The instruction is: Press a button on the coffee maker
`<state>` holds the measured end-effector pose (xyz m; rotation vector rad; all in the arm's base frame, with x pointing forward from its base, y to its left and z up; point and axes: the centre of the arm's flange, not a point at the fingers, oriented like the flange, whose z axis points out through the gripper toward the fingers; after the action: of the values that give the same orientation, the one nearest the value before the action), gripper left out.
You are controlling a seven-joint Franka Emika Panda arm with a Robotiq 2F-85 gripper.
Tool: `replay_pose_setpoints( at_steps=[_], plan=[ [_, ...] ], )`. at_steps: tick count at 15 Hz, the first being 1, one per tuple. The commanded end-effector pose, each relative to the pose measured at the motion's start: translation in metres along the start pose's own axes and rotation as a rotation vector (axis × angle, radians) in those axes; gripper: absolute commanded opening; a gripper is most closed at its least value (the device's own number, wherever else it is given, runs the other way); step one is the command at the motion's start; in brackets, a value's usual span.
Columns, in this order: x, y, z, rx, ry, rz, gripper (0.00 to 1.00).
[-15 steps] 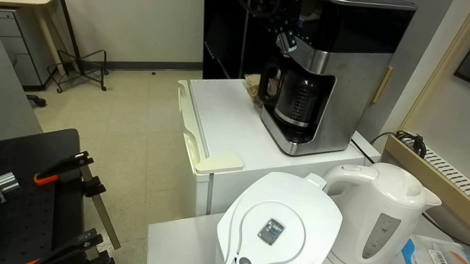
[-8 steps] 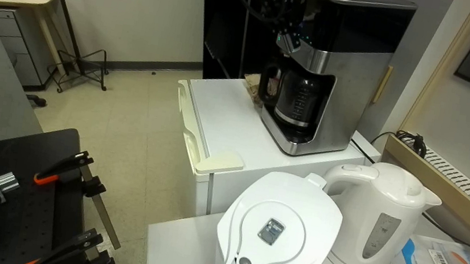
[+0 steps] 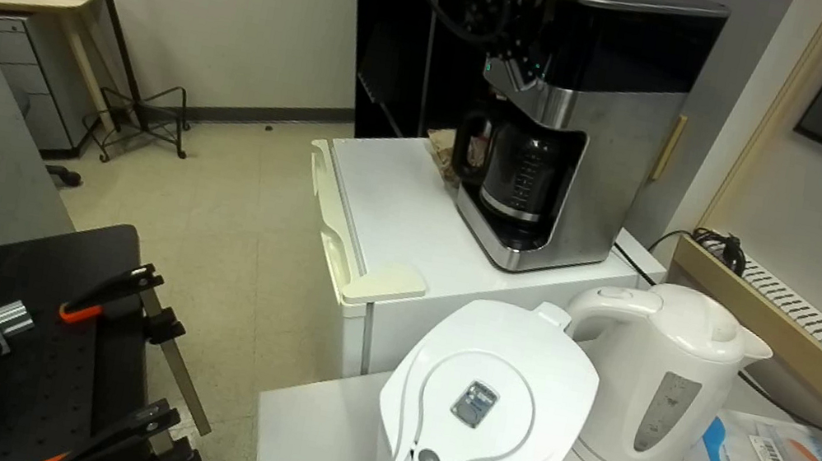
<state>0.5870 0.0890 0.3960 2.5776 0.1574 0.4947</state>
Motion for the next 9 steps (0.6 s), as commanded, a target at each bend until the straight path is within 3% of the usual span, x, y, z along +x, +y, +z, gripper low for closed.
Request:
replay_pose_setpoints(
  at_steps=[1, 9],
  plan=[
    [0.0112, -0.0036, 0.0055, -0.010, 0.033, 0.016, 0.00],
    [0.0157, -0.0101, 0.0106, -0.005, 0.025, 0.021, 0.00]
  ],
)
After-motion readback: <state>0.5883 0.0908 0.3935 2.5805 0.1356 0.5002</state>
